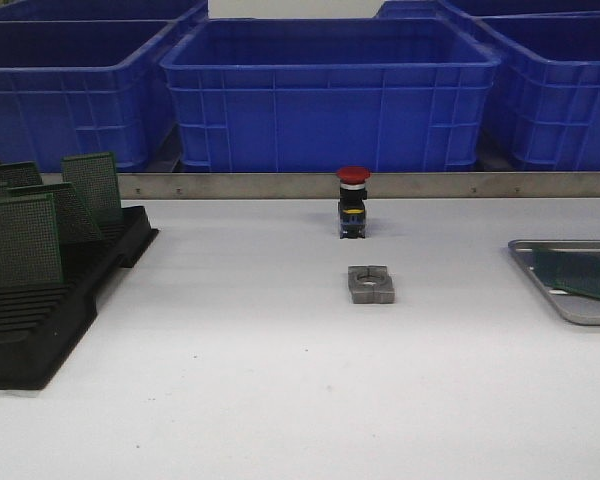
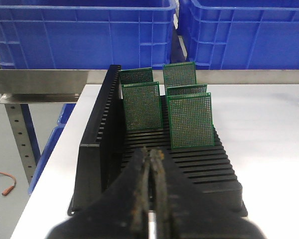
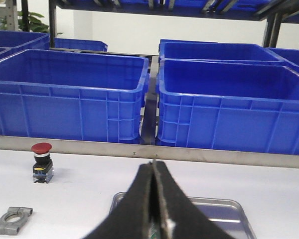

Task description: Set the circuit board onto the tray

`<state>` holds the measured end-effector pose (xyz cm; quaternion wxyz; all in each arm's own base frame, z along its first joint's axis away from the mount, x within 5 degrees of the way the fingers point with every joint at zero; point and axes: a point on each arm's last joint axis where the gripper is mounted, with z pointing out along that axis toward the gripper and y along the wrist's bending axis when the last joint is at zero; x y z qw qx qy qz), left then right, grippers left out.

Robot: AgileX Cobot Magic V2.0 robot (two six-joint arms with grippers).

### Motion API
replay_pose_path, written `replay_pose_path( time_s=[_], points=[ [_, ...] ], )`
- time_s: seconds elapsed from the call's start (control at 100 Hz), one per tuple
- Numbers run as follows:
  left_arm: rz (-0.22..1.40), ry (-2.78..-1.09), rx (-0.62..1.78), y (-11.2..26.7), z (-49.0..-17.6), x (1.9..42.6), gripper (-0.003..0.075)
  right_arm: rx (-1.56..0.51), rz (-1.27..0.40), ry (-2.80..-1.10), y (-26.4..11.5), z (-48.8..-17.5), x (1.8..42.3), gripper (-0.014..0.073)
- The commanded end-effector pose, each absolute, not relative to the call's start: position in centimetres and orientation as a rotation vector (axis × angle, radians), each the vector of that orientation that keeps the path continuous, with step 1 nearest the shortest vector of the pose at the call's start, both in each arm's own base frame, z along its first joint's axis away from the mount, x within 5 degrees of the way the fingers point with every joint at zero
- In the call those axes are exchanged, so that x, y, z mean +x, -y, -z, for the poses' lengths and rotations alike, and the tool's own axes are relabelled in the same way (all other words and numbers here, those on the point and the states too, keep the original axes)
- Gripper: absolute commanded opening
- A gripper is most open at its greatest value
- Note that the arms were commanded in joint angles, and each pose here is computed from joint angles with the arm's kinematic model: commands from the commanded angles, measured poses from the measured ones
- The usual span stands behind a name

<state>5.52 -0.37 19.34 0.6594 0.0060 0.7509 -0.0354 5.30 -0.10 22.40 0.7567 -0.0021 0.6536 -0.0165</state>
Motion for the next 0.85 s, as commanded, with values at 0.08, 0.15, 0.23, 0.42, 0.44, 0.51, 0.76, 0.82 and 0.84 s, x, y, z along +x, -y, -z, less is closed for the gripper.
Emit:
replay_pose_path(
  time_s=[0.08,0.15,0.23,0.42,0.44,0.51,0.76,0.82,0.84],
  points=[
    [0.097,-1.642,-0.008,0.35,-18.57,5.54,-0.002,0.024,0.0,-1.369,0.08,-21.82,5.24,-0.0113],
    [0.097,-1.642,-0.008,0.35,-18.57,5.54,-0.002,0.02,0.005,-1.378,0.08,-21.74,5.26,-0.0113],
    [0.097,-1.642,-0.008,0.35,-18.57,5.54,-0.002,0.018,0.008,-1.384,0.08,-21.68,5.27,-0.0113],
    [0.097,-1.642,-0.008,0.35,-18.57,5.54,-0.002,0.02,0.006,-1.387,0.09,-21.66,5.27,-0.0113],
    [0.097,-1.642,-0.008,0.35,-18.57,5.54,-0.002,0.02,0.006,-1.387,0.09,-21.66,5.27,-0.0113],
    [0.097,-1.642,-0.008,0.35,-18.57,5.54,-0.002,0.02,0.006,-1.386,0.09,-21.69,5.27,-0.0113],
    [0.097,-1.642,-0.008,0.35,-18.57,5.54,-0.002,0.02,0.006,-1.386,0.09,-21.71,5.27,-0.0113],
    [0.097,-1.642,-0.008,0.35,-18.57,5.54,-0.002,0.02,0.006,-1.386,0.09,-21.71,5.27,-0.0113],
    [0.097,-1.642,-0.008,0.35,-18.57,5.54,-0.002,0.02,0.006,-1.386,0.09,-21.71,5.27,-0.0113]
  ],
)
